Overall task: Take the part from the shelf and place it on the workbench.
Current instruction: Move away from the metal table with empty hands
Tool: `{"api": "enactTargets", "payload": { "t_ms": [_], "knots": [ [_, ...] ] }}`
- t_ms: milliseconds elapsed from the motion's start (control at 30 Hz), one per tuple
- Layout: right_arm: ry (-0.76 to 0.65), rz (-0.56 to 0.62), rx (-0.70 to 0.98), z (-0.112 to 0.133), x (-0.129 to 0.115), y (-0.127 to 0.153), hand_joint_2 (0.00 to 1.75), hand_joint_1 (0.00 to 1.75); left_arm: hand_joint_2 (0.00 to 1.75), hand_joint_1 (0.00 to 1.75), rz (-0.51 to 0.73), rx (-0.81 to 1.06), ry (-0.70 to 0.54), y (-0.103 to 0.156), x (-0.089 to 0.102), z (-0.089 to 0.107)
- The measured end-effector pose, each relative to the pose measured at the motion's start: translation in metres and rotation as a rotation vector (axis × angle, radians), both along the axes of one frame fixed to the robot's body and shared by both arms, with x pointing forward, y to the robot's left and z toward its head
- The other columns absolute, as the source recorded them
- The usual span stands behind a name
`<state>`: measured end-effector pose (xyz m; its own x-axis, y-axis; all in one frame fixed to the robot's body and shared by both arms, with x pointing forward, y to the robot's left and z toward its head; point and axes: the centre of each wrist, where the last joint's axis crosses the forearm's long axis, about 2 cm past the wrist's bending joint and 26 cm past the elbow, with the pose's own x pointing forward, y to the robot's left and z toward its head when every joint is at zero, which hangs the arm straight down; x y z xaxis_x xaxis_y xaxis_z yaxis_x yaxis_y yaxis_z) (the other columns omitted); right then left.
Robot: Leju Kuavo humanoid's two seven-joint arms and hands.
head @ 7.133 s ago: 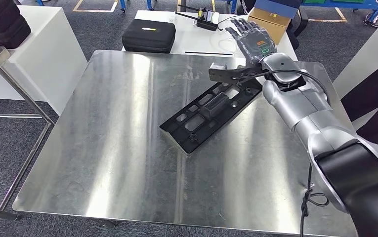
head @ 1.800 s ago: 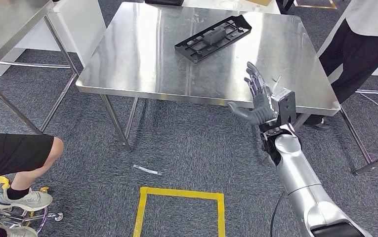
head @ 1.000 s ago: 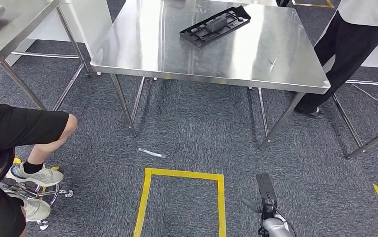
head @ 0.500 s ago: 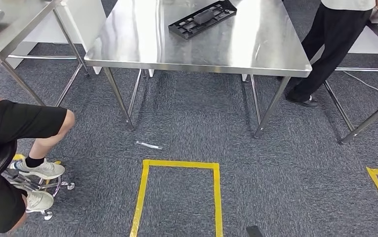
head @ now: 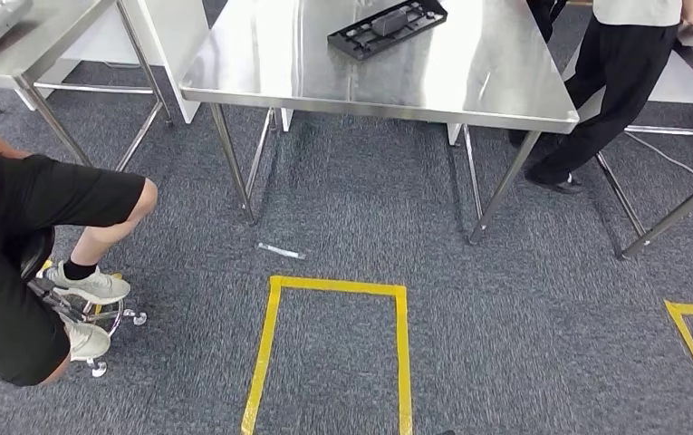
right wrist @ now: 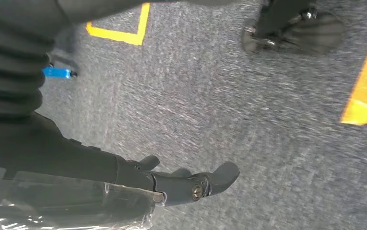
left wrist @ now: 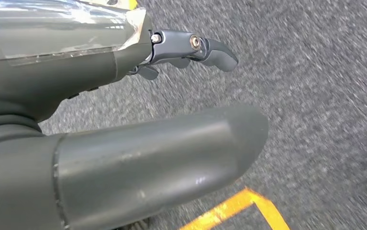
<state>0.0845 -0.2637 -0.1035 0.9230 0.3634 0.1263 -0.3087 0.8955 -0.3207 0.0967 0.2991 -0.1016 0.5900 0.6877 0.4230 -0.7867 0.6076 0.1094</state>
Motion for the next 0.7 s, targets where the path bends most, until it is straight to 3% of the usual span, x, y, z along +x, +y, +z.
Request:
{"api": "enactTargets", "payload": {
  "t_ms": [700],
  "knots": [
    [0.072,-0.01,0.072,-0.0006,-0.0012,0.0032,0.0,0.0,0.0,0.0,0.012,0.003,0.001,-0.0076,-0.0024,-0.0003]
  ]
}}
